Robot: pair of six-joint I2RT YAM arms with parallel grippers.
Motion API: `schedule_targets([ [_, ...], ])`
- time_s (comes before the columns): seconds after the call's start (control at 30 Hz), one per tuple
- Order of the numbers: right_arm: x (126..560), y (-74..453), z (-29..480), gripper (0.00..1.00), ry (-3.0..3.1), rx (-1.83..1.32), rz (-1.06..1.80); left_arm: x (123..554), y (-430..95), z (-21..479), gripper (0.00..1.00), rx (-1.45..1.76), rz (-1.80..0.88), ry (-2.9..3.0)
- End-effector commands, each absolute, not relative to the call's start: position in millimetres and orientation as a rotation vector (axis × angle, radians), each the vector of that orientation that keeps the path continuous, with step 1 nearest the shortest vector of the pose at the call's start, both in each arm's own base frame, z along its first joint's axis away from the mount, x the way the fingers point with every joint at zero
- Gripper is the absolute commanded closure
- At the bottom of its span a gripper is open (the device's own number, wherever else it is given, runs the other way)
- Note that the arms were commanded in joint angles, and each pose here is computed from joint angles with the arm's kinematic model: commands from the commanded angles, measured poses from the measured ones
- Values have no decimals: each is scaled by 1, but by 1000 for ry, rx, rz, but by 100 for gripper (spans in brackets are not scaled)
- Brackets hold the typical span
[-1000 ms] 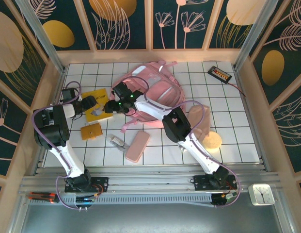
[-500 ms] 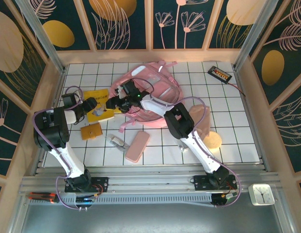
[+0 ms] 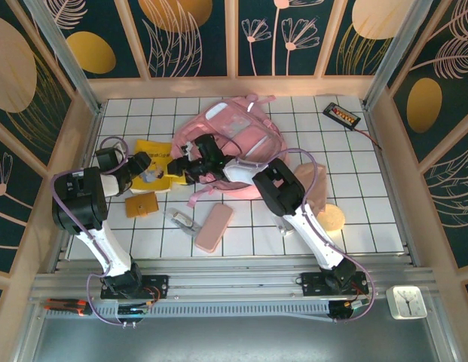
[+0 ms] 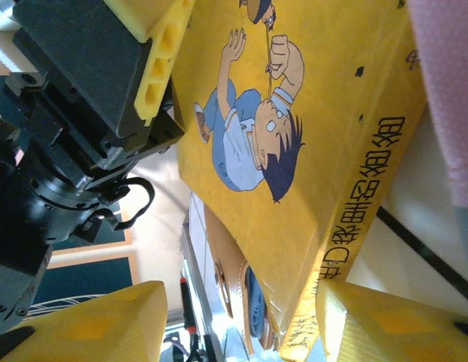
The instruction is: Pack books, pencil case, and school supplies into a backpack
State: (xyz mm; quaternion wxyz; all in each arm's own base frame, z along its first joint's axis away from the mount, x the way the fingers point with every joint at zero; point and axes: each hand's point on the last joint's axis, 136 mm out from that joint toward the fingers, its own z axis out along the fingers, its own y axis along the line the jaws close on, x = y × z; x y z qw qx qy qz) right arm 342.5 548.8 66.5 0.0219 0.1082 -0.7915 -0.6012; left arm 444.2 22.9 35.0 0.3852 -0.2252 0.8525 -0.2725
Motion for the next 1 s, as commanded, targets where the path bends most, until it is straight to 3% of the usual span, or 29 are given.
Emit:
schedule_targets([
  [0.0,309,576,133,47,-2315,537,-2080,379,-67,3,50,-645,-1244,2384],
  [0.23,320,563,114,44,-2460,496,-1972,382,-67,18,89,-622,-1262,2358],
  [0.33,328,550,99,40,-2566,468,-1873,382,-66,23,100,-618,-1266,2354],
  [0.57,349,511,82,30,-2879,543,-1521,395,-62,70,100,-574,-1317,2253],
  [0.8,365,471,113,24,-2989,464,-1484,409,-64,141,100,-518,-1403,2072],
  [0.97,366,448,116,23,-3003,439,-1439,402,-68,156,100,-516,-1461,2011],
])
